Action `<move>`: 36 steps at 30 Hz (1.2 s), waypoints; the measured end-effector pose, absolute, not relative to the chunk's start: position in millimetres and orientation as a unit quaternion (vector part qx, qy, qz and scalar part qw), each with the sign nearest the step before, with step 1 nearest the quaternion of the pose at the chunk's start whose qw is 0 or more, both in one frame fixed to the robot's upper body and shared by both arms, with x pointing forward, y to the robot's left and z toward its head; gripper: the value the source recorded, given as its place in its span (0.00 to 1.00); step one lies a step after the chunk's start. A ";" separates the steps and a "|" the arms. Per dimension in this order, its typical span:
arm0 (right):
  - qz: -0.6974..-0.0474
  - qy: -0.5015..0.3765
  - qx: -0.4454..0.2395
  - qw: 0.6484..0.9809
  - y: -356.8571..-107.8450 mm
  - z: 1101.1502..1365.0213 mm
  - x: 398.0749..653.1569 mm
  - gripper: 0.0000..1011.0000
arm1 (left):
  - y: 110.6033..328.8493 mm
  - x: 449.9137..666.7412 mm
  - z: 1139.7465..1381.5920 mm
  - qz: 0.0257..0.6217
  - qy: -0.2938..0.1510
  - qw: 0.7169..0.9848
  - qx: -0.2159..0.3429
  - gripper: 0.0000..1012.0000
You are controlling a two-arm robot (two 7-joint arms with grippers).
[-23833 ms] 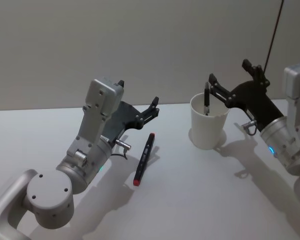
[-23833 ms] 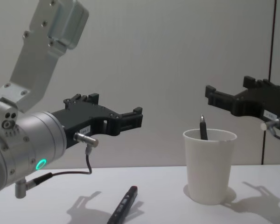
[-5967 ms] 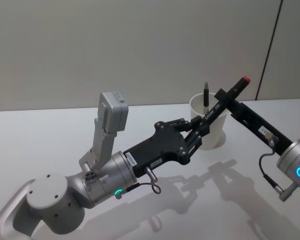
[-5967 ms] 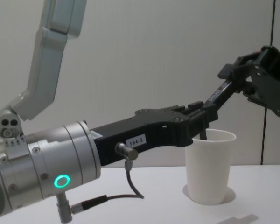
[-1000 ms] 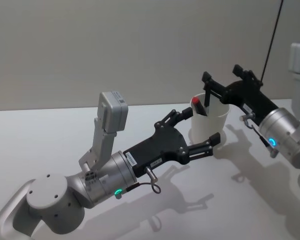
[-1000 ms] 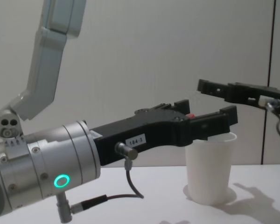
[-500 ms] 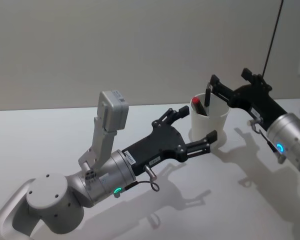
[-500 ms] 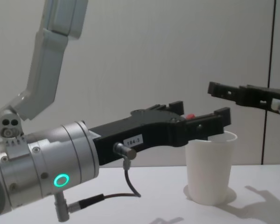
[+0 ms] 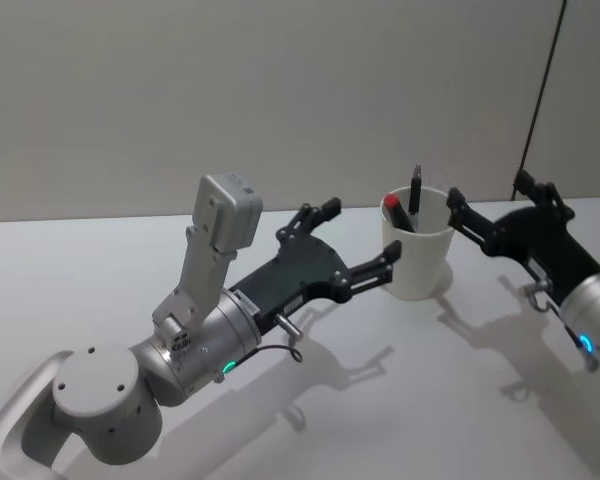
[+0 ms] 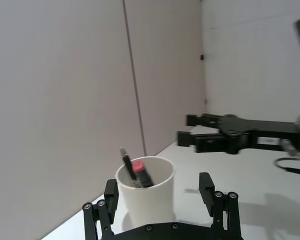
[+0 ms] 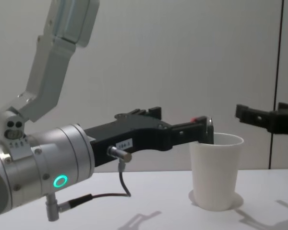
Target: Place the pen into the pen holder.
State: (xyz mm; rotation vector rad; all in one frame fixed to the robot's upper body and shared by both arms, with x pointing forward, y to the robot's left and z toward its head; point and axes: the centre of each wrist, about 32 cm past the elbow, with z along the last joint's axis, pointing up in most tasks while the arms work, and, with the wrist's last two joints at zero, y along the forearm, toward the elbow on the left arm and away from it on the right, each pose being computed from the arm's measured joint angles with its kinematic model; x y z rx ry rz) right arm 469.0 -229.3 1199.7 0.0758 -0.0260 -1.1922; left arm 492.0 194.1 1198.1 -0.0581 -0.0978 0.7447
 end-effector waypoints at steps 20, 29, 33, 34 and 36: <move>-0.577 -0.035 0.012 0.816 -237.5 1188.8 443.4 0.99 | 196.8 492.0 1202.5 0.474 -0.096 0.875 0.012 0.99; -0.577 -0.035 0.012 0.816 -237.3 1188.8 443.4 0.99 | 197.8 492.0 1203.9 0.512 -0.116 0.851 0.024 0.99; -0.577 -0.035 0.012 0.816 -237.1 1188.8 443.3 0.99 | 198.3 492.0 1204.6 0.529 -0.126 0.839 0.029 0.99; -0.577 -0.035 0.012 0.816 -237.1 1188.7 443.3 0.99 | 198.3 492.0 1204.6 0.529 -0.126 0.838 0.029 0.99; -0.577 -0.035 0.012 0.816 -237.1 1188.7 443.3 0.99 | 198.3 492.0 1204.7 0.530 -0.127 0.838 0.029 0.99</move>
